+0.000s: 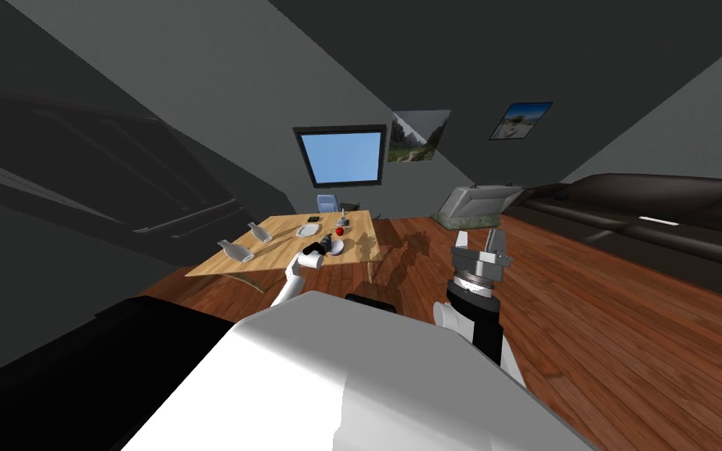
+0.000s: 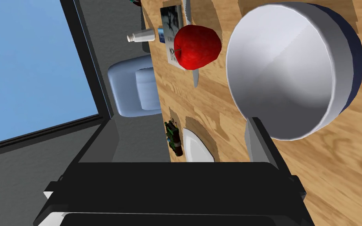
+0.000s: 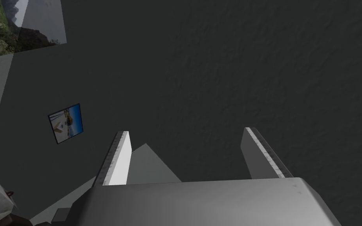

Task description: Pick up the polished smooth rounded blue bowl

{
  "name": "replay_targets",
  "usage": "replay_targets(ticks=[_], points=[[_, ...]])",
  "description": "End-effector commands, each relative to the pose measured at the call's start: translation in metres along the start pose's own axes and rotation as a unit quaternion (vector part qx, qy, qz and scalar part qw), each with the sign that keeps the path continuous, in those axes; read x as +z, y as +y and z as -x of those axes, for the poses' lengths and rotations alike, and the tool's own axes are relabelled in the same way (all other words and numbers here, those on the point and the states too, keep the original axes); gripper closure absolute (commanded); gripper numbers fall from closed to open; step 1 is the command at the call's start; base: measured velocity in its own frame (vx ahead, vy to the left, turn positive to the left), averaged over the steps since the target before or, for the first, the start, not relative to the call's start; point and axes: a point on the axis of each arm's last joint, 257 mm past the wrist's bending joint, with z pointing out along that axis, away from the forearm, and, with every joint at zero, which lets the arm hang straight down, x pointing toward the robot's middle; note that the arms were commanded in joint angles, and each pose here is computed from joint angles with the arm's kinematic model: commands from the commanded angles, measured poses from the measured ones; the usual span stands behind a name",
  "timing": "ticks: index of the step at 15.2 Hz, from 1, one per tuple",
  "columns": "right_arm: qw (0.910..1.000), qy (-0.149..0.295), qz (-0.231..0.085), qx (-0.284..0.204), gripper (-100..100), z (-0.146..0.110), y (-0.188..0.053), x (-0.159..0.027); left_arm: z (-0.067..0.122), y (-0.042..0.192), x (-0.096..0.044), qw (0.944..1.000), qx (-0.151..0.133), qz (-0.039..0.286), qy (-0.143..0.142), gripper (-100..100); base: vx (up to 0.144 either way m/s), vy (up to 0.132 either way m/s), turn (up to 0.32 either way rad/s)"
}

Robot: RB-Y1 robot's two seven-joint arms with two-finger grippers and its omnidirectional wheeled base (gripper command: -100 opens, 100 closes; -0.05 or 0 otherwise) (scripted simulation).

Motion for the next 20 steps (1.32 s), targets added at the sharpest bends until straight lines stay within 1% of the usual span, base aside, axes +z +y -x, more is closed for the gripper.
replay_targets(ticks=[1,2,4,5,7,8,10,11,13,14,15,17,18,20], points=[[1.0,0.0,0.0,0.0,0,0.0,0.0,0.0,0.002,0.011,0.002,0.9997,-0.004,0.022,-0.003,-100,0.006,0.003,-0.048],[1.0,0.0,0.0,0.0,0,0.0,0.0,0.0,0.005,0.017,0.007,0.9992,-0.015,0.038,-0.005,-100,0.009,0.003,-0.08],[1.0,0.0,0.0,0.0,0,0.0,0.0,0.0,0.006,0.027,0.006,0.9982,-0.015,0.057,-0.008,-100,0.009,0.004,-0.069],[1.0,0.0,0.0,0.0,0,0.0,0.0,0.0,0.008,0.032,0.011,0.997,-0.027,0.072,-0.01,-100,0.011,0.004,-0.083],[1.0,0.0,0.0,0.0,0,0.0,0.0,0.0,0.009,0.043,0.009,0.9953,-0.027,0.093,-0.013,-100,0.01,0.005,-0.062],[1.0,0.0,0.0,0.0,0,0.0,0.0,0.0,0.01,0.049,0.012,0.9932,-0.04,0.108,-0.015,-100,0.011,0.005,-0.092],[1.0,0.0,0.0,0.0,0,0.0,0.0,0.0,0.011,0.059,0.01,0.991,-0.04,0.127,-0.017,-100,0.011,0.008,-0.059],[1.0,0.0,0.0,0.0,0,0.0,0.0,0.0,0.012,0.064,0.013,0.9884,-0.052,0.142,-0.019,-100,0.012,0.008,-0.062],[1.0,0.0,0.0,0.0,0,0.0,0.0,0.0,0.013,0.074,0.01,0.9855,-0.052,0.161,-0.021,-100,0.014,0.009,-0.06],[1.0,0.0,0.0,0.0,0,0.0,0.0,0.0,0.013,0.074,0.01,0.9855,-0.052,0.161,-0.021,-100,0.006,0.005,0.006],[1.0,0.0,0.0,0.0,0,0.0,0.0,0.0,0.013,0.081,0.012,0.9815,-0.063,0.179,-0.023,-100,0.011,0.007,-0.059],[1.0,0.0,0.0,0.0,0,0.0,0.0,0.0,0.014,0.088,0.009,0.9788,-0.063,0.193,-0.025,-100,0.013,0.011,-0.061],[1.0,0.0,0.0,0.0,0,0.0,0.0,0.0,0.014,0.094,0.01,0.9745,-0.075,0.21,-0.027,-100,0.014,0.013,-0.065],[1.0,0.0,0.0,0.0,0,0.0,0.0,0.0,0.014,0.101,0.007,0.9712,-0.075,0.224,-0.028,-100,0.016,0.013,-0.051]])
